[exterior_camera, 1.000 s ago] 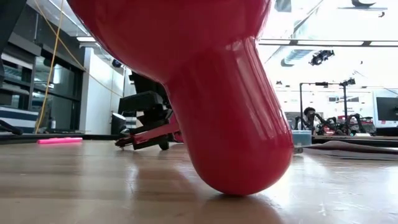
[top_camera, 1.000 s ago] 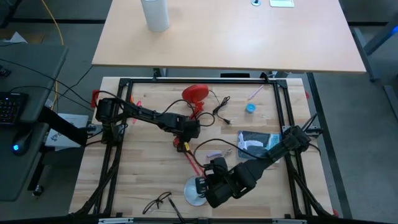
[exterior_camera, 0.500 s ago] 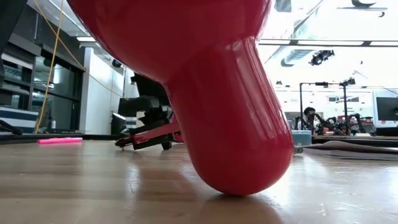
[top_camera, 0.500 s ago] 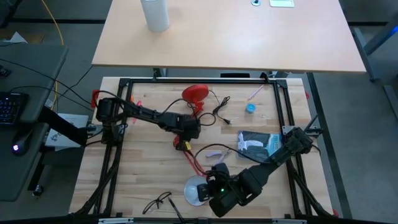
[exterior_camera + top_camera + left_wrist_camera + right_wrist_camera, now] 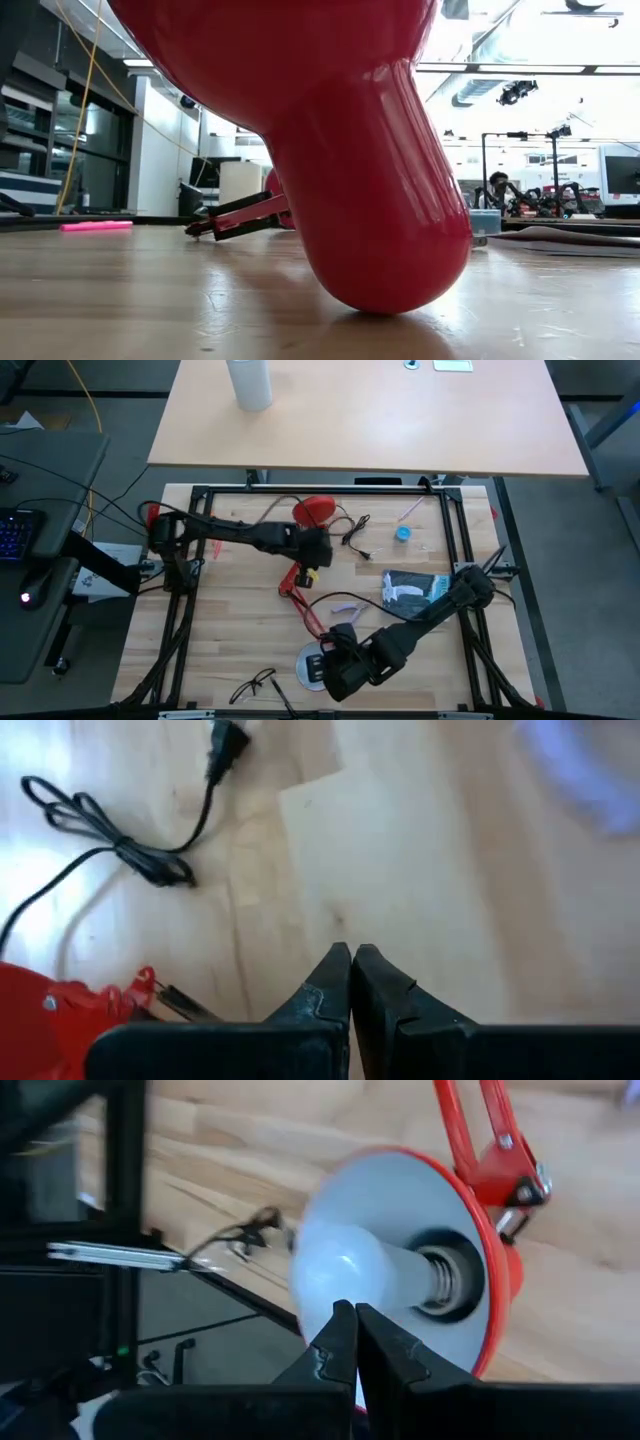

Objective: Screw lightbulb
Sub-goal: Insert the lightbulb into the desk lamp

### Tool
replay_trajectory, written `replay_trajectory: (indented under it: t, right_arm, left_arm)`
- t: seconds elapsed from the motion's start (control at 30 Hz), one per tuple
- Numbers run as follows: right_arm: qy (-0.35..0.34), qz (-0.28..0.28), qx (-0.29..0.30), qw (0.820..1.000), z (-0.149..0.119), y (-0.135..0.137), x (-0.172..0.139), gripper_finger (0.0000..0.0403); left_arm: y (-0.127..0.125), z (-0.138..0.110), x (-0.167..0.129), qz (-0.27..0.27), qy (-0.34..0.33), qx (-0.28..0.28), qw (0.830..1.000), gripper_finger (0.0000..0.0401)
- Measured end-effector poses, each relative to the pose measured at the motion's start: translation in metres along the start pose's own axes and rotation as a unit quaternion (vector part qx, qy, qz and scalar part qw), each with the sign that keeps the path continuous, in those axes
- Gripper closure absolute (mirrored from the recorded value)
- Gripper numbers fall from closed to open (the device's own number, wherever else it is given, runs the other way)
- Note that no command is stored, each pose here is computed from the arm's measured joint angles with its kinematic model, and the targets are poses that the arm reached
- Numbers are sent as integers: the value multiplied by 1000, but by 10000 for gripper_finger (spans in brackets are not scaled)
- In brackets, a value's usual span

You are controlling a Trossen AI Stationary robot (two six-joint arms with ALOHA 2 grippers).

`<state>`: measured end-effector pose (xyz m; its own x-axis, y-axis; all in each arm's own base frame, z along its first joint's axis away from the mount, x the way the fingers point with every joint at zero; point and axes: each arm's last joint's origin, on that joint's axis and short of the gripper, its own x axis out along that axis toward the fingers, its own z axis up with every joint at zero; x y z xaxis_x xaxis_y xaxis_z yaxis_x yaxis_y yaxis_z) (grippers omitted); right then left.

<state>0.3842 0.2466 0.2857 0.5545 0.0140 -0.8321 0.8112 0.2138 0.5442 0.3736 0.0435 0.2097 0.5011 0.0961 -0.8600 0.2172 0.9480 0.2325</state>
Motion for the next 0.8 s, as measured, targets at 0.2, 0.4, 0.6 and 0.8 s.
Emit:
replay_trajectory:
  t: [0.2,0.4,0.6,0.8]
  right_arm:
    - [16,-29,-3,999,-2,-4,19,403]
    - [23,-70,-14,997,-4,-13,18,403]
    - [42,-153,-28,987,-10,-29,11,403]
    - [37,-205,-44,977,-10,-40,6,403]
  left_arm:
    - [2,-19,-45,-11,-25,-36,999,401]
    - [-10,-74,-39,11,45,-68,997,401]
    - [-31,-115,-13,-9,83,-154,985,401]
    - [-50,-125,0,-8,47,-208,977,401]
